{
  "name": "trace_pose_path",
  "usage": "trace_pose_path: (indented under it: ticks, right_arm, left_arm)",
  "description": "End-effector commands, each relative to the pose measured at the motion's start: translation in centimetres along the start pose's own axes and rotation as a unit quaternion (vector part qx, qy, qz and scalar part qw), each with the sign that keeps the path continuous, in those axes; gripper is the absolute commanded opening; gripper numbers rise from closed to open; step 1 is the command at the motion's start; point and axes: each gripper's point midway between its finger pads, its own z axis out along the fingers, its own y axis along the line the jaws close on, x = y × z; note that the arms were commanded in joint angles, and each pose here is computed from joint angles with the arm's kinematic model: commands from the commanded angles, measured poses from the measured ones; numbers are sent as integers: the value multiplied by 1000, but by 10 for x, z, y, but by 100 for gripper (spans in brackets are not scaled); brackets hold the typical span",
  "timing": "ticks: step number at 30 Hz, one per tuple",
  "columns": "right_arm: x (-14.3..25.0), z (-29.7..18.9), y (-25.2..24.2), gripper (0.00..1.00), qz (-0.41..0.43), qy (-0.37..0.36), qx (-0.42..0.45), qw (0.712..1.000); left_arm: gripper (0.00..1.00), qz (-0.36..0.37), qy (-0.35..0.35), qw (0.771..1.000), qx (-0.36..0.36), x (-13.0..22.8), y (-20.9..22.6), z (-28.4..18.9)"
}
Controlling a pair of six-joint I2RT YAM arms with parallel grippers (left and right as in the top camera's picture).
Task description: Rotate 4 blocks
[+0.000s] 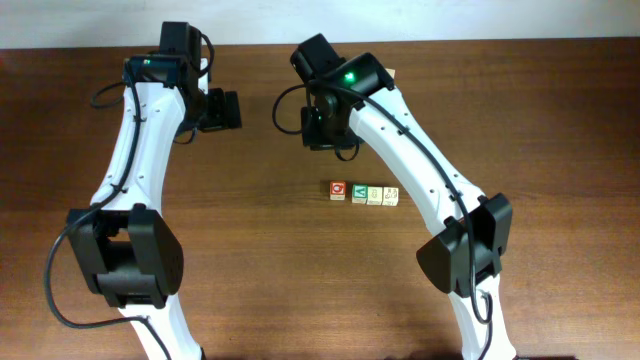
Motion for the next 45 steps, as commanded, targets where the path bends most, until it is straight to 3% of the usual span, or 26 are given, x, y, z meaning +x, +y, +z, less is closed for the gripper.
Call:
trace_pose_path:
  ticks: [1, 3, 7, 10, 17, 35, 41, 45]
  right_arm:
    - [3, 19, 4, 13, -5, 11, -12, 1000]
    - [7, 49, 2, 8, 12, 21, -9, 1000]
    - [23, 86, 6, 7, 35, 31, 1, 999]
    - [29, 101, -2, 7, 48, 21, 43, 998]
    - [45, 132, -7, 7, 44, 50, 73, 995]
    - [61, 128, -40, 7, 42, 72, 155, 984]
    - [60, 126, -50, 7, 52, 79, 161, 982]
    - [48, 112, -46, 8, 69, 92, 116, 987]
  left_arm:
    - [99, -4, -9, 1000, 19, -7, -8, 1]
    - [99, -4, -29, 999, 22, -16, -9, 0]
    - [99, -3, -53, 998, -22, -27, 10, -1]
    - [99, -86, -65, 991, -85, -30, 44, -3]
    - [99, -110, -67, 987, -93, -31, 55, -4]
    - [99, -110, -67, 987, -92, -31, 55, -4]
    - [99, -110, -67, 987, -92, -31, 55, -4]
    - [99, -110, -69, 987, -92, -32, 55, -4]
